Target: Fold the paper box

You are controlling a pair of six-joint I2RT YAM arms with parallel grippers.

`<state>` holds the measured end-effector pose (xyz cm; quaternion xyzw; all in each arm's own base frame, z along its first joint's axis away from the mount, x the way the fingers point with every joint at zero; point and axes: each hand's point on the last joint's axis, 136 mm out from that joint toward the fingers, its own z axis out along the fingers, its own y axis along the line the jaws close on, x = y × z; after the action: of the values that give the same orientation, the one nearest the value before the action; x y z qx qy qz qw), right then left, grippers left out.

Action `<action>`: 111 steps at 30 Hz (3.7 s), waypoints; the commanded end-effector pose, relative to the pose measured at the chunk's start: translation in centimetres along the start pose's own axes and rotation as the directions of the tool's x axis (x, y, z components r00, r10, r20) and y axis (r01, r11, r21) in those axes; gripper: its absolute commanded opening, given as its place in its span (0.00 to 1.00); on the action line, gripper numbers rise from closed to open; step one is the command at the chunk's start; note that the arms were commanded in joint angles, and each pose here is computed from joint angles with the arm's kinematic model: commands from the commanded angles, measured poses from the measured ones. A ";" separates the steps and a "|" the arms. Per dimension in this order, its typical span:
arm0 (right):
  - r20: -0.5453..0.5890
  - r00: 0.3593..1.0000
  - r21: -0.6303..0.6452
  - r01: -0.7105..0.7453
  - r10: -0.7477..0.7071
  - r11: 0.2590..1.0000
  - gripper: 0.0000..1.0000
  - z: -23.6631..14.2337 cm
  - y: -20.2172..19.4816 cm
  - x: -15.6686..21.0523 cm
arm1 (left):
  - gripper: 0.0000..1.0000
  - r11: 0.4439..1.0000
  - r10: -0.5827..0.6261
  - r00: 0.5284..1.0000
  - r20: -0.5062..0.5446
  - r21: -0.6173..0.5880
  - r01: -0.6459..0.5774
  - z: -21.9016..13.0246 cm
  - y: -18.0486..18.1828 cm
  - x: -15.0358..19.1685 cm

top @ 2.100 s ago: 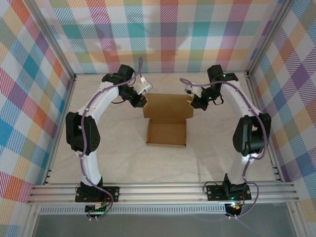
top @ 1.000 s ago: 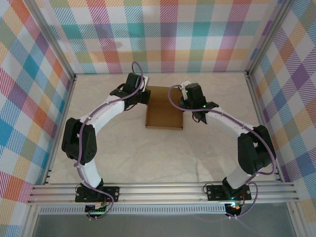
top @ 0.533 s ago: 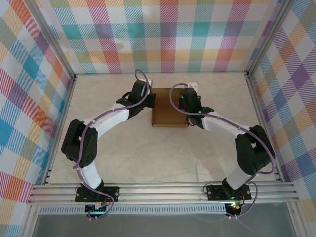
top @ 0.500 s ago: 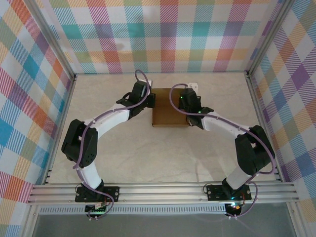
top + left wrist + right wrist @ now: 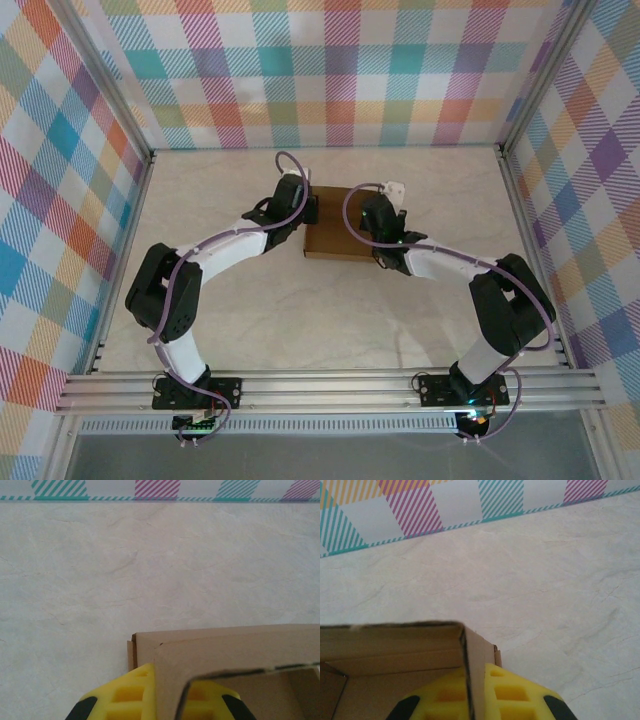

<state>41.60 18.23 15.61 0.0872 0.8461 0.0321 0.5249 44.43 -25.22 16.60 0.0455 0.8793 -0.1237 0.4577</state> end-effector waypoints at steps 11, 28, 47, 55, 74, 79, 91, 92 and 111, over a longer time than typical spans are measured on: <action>0.034 0.993 -0.121 -0.108 0.113 0.987 0.00 -0.8 1.5 1.5 | 0.00 0.992 -0.025 0.995 0.091 0.126 0.013 -2.2 -3.2 0.8; 0.103 0.990 -0.195 -0.071 0.093 0.978 0.00 -2.3 0.7 5.1 | 0.00 0.995 0.044 0.995 0.094 0.087 -0.052 -2.4 -2.9 6.1; 0.123 0.990 -0.273 -0.031 0.067 0.962 0.90 -7.1 -2.1 5.5 | 0.00 0.994 0.104 0.992 0.075 0.003 -0.105 -1.7 -2.1 7.5; 0.103 0.989 -0.312 0.132 -0.105 0.941 0.99 -11.6 -3.8 4.7 | 0.00 0.993 0.118 0.991 0.070 -0.010 -0.117 -1.4 -2.0 7.5; -0.044 0.999 -0.315 0.017 -0.032 0.949 0.94 -11.4 0.8 -6.6 | 0.04 0.991 0.128 0.990 0.058 0.037 -0.130 -0.8 -2.9 8.2; -0.148 0.988 -0.248 0.013 -0.051 0.969 0.94 -6.4 0.7 -5.0 | 0.22 0.992 0.114 0.991 0.064 0.041 -0.117 -1.1 -2.8 8.3; -0.246 0.967 -0.202 0.017 -0.067 0.979 0.94 -2.4 -0.2 0.1 | 0.96 0.984 0.164 0.983 0.088 0.061 -0.169 -7.0 -2.1 10.0; -0.256 0.964 -0.200 0.019 -0.071 0.980 0.94 -2.3 -0.3 0.6 | 0.98 0.983 0.163 0.982 0.095 0.072 -0.170 -7.9 -2.0 10.1; -0.299 0.954 -0.282 -0.074 -0.015 0.956 0.95 -5.2 -1.8 3.3 | 0.89 0.953 -0.193 0.937 -0.292 0.171 0.250 -7.8 -3.0 5.1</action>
<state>35.49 17.34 12.78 -0.0112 0.9137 0.1346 0.3832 35.87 -25.53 21.01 0.0149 0.8763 -0.2454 0.4144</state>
